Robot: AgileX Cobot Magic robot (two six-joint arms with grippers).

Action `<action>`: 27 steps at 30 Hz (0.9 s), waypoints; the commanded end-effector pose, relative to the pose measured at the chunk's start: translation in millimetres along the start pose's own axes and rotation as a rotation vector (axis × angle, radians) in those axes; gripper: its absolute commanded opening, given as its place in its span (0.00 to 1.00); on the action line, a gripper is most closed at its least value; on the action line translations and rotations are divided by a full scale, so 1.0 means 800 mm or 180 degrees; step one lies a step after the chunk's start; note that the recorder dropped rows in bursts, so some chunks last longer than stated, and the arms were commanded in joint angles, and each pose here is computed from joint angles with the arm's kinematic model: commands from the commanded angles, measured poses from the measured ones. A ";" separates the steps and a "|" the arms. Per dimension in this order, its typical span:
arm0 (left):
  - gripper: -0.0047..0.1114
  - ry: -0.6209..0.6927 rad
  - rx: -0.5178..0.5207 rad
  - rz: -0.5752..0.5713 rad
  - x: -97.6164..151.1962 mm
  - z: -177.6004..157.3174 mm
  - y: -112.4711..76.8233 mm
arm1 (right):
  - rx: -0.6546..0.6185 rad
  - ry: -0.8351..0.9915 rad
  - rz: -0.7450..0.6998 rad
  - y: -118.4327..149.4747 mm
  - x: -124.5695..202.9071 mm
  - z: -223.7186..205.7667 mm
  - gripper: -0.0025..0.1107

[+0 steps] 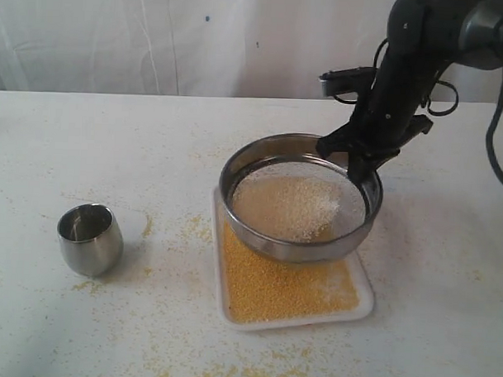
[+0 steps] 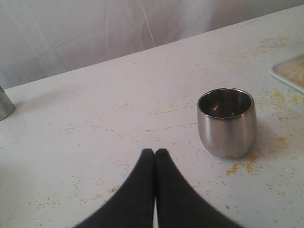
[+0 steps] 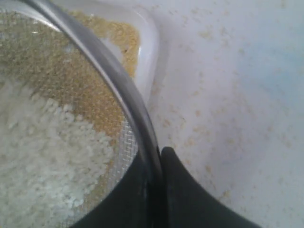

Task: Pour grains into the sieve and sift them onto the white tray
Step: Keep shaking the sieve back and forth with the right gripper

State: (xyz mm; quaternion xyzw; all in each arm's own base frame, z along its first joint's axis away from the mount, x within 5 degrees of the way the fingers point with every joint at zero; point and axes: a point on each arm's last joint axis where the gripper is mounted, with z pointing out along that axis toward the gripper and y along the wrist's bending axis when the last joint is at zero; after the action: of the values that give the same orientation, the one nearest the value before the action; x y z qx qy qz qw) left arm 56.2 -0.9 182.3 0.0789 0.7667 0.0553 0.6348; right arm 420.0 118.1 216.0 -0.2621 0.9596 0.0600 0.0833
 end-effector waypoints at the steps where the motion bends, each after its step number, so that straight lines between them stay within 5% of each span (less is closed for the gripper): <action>1: 0.04 -0.0018 -0.0007 -0.0023 0.000 0.000 0.000 | -0.0154 0.0048 -0.0305 0.011 0.003 -0.010 0.02; 3: 0.04 -0.0018 -0.0007 -0.0023 0.000 0.000 0.000 | 0.0429 -0.0285 0.0865 -0.011 -0.005 -0.019 0.02; 4: 0.04 -0.0018 -0.0007 -0.0023 0.000 0.000 0.000 | 0.0351 -0.0299 0.0794 -0.008 -0.006 -0.020 0.02; 6: 0.04 -0.0018 -0.0007 -0.0023 0.000 0.000 0.000 | -0.0531 -0.0107 -0.0511 0.029 -0.001 -0.020 0.02; 8: 0.04 -0.0018 -0.0007 -0.0023 0.000 0.000 0.000 | -0.0844 -0.0377 -0.1280 0.043 -0.005 -0.023 0.02; 9: 0.04 -0.0018 -0.0007 -0.0023 0.000 0.000 0.000 | -0.0708 -0.0276 -0.1084 0.039 -0.003 -0.024 0.02; 12: 0.04 -0.0018 -0.0007 -0.0023 0.000 0.000 0.000 | 0.0206 -0.0497 0.0685 0.002 -0.013 -0.028 0.02; 13: 0.04 -0.0018 -0.0007 -0.0023 0.000 0.000 0.000 | 0.0204 -0.0466 0.0721 0.002 -0.012 -0.028 0.02; 16: 0.04 -0.0018 -0.0007 -0.0023 0.000 0.000 0.000 | -0.0691 -0.0265 -0.0941 0.040 -0.003 -0.027 0.02; 17: 0.04 -0.0018 -0.0007 -0.0023 0.000 0.000 0.000 | -0.0695 -0.0296 -0.1187 0.040 -0.003 -0.027 0.02; 18: 0.04 -0.0018 -0.0007 -0.0023 0.000 0.000 0.000 | -0.0516 -0.0161 -0.0977 0.033 0.000 -0.025 0.02; 21: 0.04 -0.0018 -0.0007 -0.0023 0.000 0.000 0.000 | 0.0359 -0.0337 0.0714 -0.005 -0.006 -0.029 0.02; 22: 0.04 -0.0018 -0.0007 -0.0023 0.000 0.000 0.000 | 0.0236 -0.0259 0.0595 -0.001 -0.003 -0.029 0.02; 25: 0.04 -0.0018 -0.0007 -0.0023 0.000 0.000 0.000 | -0.0631 -0.0260 -0.1011 0.037 -0.002 -0.030 0.02; 27: 0.04 -0.0018 -0.0007 -0.0023 0.000 0.000 0.000 | -0.0244 -0.0193 -0.0611 0.025 -0.002 -0.031 0.02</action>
State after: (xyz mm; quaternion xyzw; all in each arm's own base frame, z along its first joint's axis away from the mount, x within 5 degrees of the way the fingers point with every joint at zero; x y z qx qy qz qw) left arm 56.2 -0.9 182.3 0.0789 0.7667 0.0553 0.6348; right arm 412.3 126.9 230.6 -0.3549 0.9246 0.0980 0.0974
